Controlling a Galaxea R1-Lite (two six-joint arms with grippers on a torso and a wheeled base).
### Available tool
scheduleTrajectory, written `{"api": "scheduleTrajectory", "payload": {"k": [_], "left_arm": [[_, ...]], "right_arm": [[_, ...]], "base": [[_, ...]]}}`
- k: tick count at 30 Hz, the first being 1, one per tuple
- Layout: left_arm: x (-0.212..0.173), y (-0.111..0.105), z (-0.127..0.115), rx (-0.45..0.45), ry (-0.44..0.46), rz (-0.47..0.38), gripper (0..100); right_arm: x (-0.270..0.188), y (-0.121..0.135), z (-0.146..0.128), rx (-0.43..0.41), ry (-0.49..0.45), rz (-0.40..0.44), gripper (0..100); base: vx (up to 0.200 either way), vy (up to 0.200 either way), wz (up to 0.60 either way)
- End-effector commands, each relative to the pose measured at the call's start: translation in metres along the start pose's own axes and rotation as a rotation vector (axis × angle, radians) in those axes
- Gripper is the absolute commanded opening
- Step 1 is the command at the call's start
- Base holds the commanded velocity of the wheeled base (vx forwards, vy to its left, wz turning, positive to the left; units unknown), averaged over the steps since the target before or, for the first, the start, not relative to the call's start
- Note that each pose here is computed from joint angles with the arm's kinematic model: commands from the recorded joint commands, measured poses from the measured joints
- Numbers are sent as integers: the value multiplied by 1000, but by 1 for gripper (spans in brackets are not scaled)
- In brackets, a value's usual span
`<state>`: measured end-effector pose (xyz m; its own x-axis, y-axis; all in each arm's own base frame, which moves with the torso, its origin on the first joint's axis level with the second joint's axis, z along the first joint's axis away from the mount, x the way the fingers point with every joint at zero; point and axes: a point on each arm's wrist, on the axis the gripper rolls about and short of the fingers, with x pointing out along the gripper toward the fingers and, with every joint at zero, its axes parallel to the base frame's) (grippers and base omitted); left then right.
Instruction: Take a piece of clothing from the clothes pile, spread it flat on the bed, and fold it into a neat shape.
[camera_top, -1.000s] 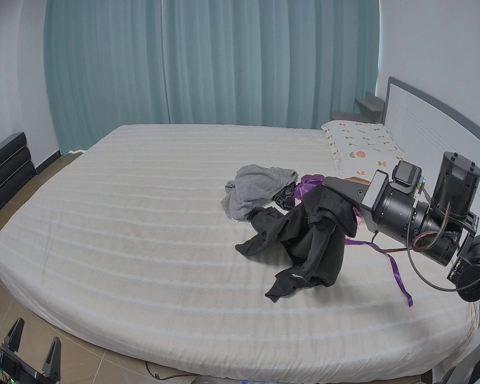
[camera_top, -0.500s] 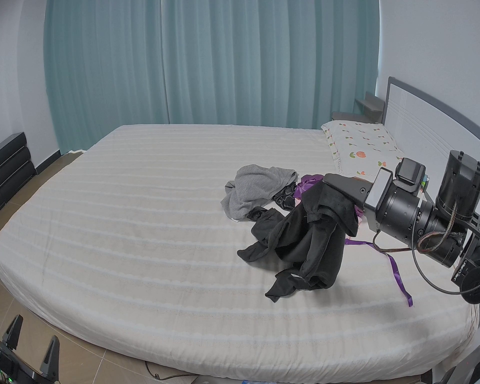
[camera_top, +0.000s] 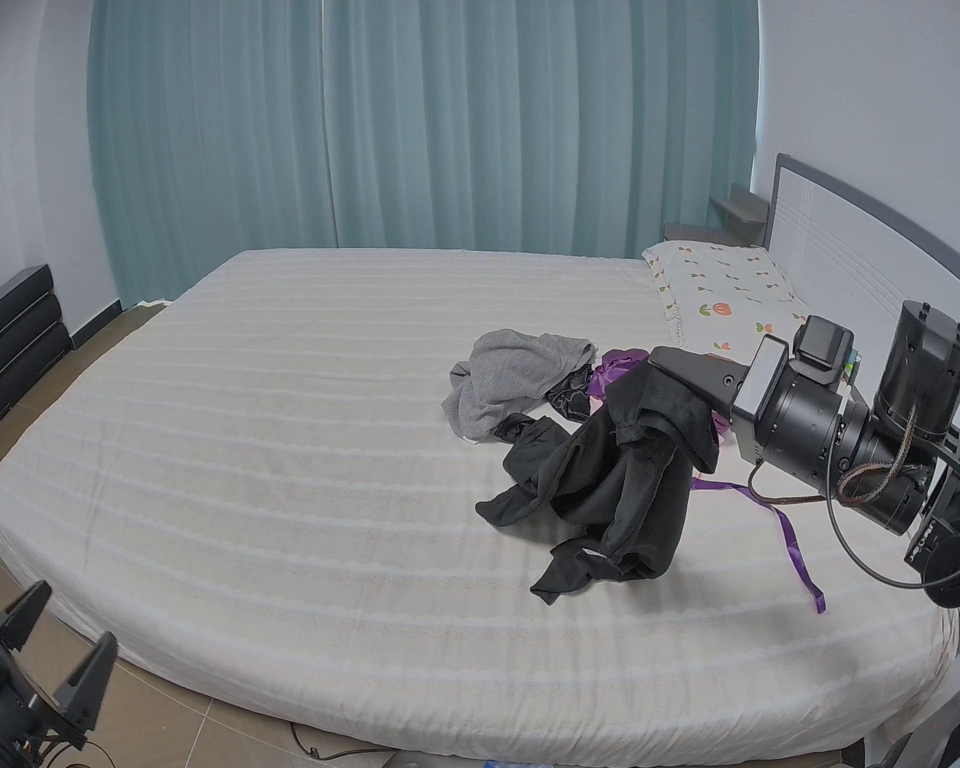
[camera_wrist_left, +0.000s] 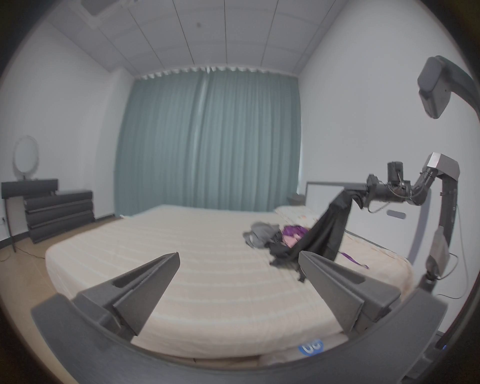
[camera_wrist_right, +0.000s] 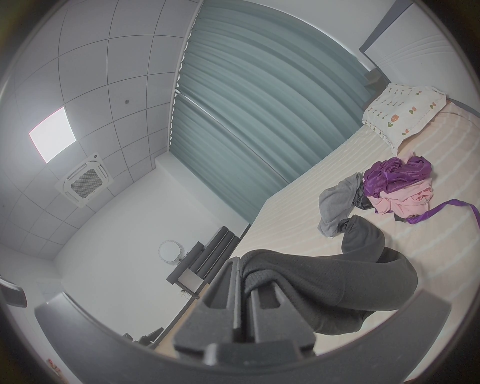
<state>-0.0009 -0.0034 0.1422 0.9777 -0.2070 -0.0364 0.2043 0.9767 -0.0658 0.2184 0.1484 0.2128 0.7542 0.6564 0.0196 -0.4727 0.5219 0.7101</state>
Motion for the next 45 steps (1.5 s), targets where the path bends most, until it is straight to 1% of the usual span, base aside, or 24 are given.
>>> {"api": "scheduleTrajectory", "payload": {"k": [1,2,3,4,8,10,11,14,15,18,19,20,21,22,23,24,26,30,31,33,36,37,42,45], "left_arm": [[70,0,-5,-73,431,-202,100],[82,0,-6,-76,469,-213,100],[88,0,-7,-78,485,-215,100],[107,0,-12,-81,536,-220,100],[152,-1,-29,-86,630,-224,100],[173,-5,-36,-83,656,-239,100],[188,-7,-44,-82,684,-248,100],[214,-11,-63,-78,726,-257,100],[223,-14,-68,-68,718,-264,100],[235,-20,-72,-53,662,-254,100],[238,-23,-72,-57,655,-252,100],[244,-32,-74,-78,647,-250,100],[245,-34,-75,-83,647,-250,100],[253,-46,-80,-92,653,-257,100],[254,-47,-80,-91,654,-256,100],[266,-58,-87,-83,654,-259,100],[273,-62,-91,-77,655,-255,100],[297,-71,-123,-70,715,-264,100],[306,-73,-131,-68,710,-260,100],[320,-77,-137,-72,673,-265,100],[333,-84,-145,-75,642,-288,100],[342,-90,-149,-74,625,-300,100],[364,-102,-157,-76,585,-325,100],[383,-116,-173,-79,566,-349,100]], "right_arm": [[0,-5,7,-4,-25,-18,0],[1,-5,7,-4,-28,-21,0],[1,-6,8,-4,-28,-24,0],[1,-7,8,-4,-29,-25,0],[1,-7,8,-3,-27,-25,0],[1,-8,8,-3,-27,-27,0],[2,-8,8,-3,-27,-27,0],[4,-10,7,-2,-19,-31,0],[5,-12,5,0,-14,-40,0],[7,-13,3,1,-9,-45,0],[6,-13,4,-1,-10,-44,0],[7,-13,4,-2,-9,-43,0],[7,-13,4,-3,-10,-44,0],[7,-13,5,-3,-14,-42,0],[7,-13,5,-3,-14,-42,0],[7,-12,6,-4,-21,-42,0],[7,-12,6,-6,-21,-42,0],[7,-10,9,-21,-30,-35,0],[6,-8,10,-25,-34,-30,0],[7,-5,10,-28,-37,-20,0],[8,-5,9,-38,-32,-18,0],[9,-4,8,-46,-31,-17,0],[8,-1,8,-56,-29,-6,0],[12,1,8,-58,-29,3,0]], "base": [[0,0,0],[0,0,0],[0,0,0],[0,0,0],[0,0,0],[0,0,0],[0,0,0],[0,0,0],[0,0,0],[0,0,0],[0,0,0],[0,0,0],[0,0,0],[0,0,0],[0,0,0],[0,0,0],[0,0,0],[0,0,0],[0,0,0],[0,0,0],[0,0,0],[0,0,0],[0,0,0],[0,0,0]]}}
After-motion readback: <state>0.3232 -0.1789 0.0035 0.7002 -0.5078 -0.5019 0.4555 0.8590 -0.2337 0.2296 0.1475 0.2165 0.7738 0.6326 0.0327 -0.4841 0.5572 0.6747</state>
